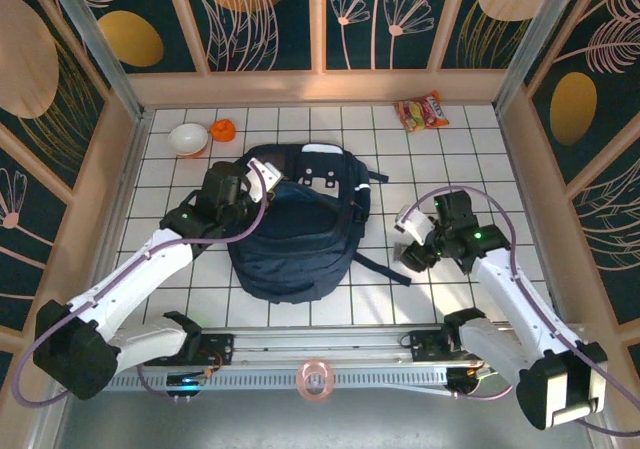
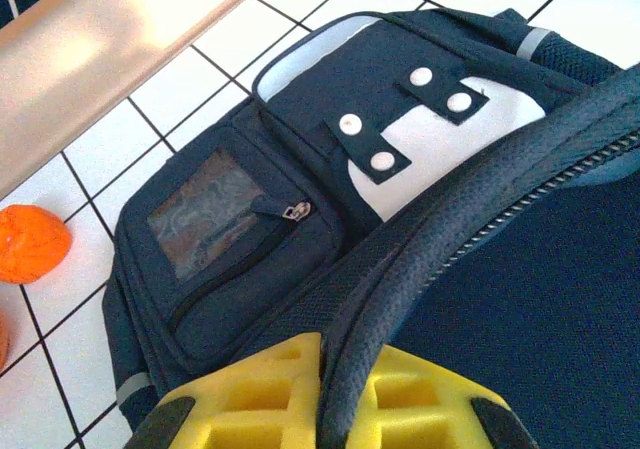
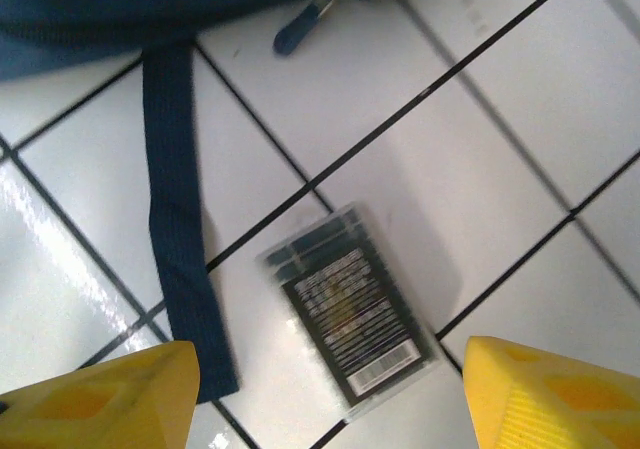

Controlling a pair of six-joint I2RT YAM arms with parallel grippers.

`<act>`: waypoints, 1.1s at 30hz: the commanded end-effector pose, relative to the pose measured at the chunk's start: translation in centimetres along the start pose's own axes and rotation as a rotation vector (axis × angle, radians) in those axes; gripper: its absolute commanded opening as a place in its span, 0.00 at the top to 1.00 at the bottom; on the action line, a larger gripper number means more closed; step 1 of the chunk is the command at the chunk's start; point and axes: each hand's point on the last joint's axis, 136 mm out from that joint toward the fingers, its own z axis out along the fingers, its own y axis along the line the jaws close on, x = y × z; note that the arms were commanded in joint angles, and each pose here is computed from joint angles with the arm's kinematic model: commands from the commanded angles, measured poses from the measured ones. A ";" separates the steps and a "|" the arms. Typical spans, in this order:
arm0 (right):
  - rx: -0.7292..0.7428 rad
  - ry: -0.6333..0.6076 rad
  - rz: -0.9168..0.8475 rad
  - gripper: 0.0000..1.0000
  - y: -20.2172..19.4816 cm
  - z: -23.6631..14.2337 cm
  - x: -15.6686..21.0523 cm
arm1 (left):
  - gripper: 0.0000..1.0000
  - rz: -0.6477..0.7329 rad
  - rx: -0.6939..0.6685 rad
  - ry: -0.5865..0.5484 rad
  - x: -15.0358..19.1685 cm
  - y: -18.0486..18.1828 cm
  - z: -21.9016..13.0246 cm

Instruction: Pack the student bag

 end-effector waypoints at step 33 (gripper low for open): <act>-0.162 0.413 -0.164 0.30 -1.7 9.3 5.6 | 1.00 -0.074 0.093 -0.053 -1.8 -0.6 1.4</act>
